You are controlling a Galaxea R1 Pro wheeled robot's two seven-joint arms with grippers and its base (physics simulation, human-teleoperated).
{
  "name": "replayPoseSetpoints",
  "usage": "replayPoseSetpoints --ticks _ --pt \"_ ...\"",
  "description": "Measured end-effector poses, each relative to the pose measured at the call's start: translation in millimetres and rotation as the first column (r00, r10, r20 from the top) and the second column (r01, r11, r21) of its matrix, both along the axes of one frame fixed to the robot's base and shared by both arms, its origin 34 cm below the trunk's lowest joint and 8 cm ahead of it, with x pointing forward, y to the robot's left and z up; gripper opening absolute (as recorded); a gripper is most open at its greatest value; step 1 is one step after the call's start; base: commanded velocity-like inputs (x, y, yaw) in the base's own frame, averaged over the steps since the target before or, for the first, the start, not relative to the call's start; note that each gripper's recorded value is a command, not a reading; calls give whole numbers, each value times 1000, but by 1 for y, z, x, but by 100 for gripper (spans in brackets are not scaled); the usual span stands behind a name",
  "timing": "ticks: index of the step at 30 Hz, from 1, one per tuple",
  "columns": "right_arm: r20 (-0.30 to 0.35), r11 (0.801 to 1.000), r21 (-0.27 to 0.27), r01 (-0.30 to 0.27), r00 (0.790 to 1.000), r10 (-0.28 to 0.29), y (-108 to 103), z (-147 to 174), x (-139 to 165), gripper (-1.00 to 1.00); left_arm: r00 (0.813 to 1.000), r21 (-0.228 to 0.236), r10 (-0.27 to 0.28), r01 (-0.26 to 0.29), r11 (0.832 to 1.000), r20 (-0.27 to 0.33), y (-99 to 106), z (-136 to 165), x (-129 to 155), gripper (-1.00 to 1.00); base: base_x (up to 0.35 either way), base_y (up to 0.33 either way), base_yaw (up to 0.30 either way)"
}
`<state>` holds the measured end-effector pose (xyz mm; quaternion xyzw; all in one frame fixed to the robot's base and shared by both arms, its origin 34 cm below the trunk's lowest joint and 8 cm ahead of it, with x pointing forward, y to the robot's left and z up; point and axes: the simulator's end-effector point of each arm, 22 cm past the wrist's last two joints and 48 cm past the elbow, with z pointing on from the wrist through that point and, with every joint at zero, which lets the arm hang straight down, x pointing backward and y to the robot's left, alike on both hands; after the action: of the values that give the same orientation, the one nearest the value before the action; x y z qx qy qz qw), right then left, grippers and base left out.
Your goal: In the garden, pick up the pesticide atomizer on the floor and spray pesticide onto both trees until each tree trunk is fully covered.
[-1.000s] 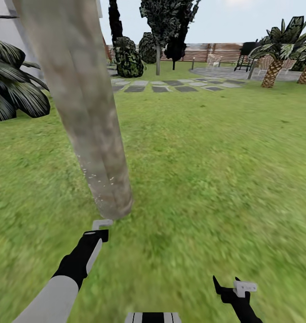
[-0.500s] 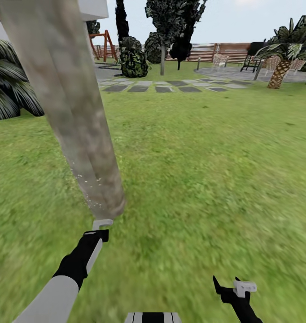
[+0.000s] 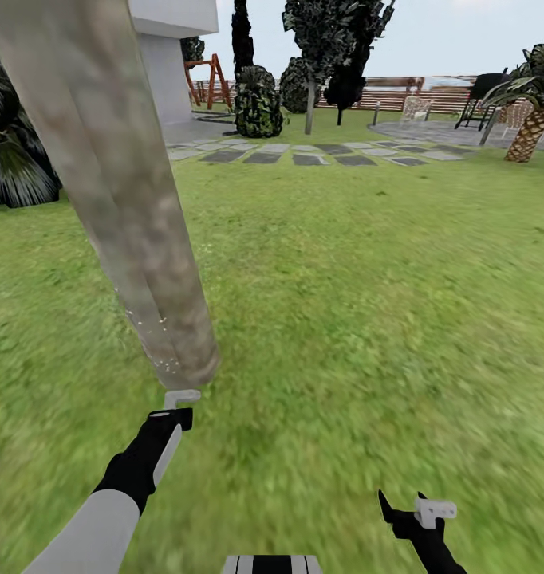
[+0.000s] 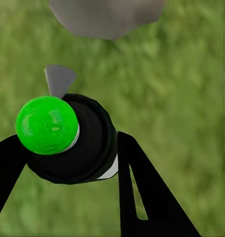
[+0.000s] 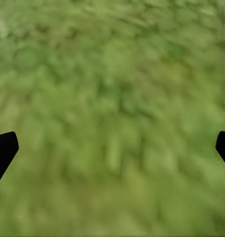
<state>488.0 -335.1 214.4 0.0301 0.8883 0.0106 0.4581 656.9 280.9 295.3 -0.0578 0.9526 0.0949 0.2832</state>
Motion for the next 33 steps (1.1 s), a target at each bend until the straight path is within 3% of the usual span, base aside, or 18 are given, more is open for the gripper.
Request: replayPoseSetpoints --ticks 5,23,33 --pt "0 1000 0 0 1000 0 0 0 0 100 1000 0 0 0 1000 0 0 0 0 -100 119 -277 102" --pt "0 1000 0 0 1000 0 0 0 0 100 1000 0 0 0 1000 1 0 0 0 -100 130 -275 275" --pt "0 1000 0 0 1000 0 0 0 0 100 1000 -3 -1 1 1000 2 -1 0 0 -100 11 -249 276"
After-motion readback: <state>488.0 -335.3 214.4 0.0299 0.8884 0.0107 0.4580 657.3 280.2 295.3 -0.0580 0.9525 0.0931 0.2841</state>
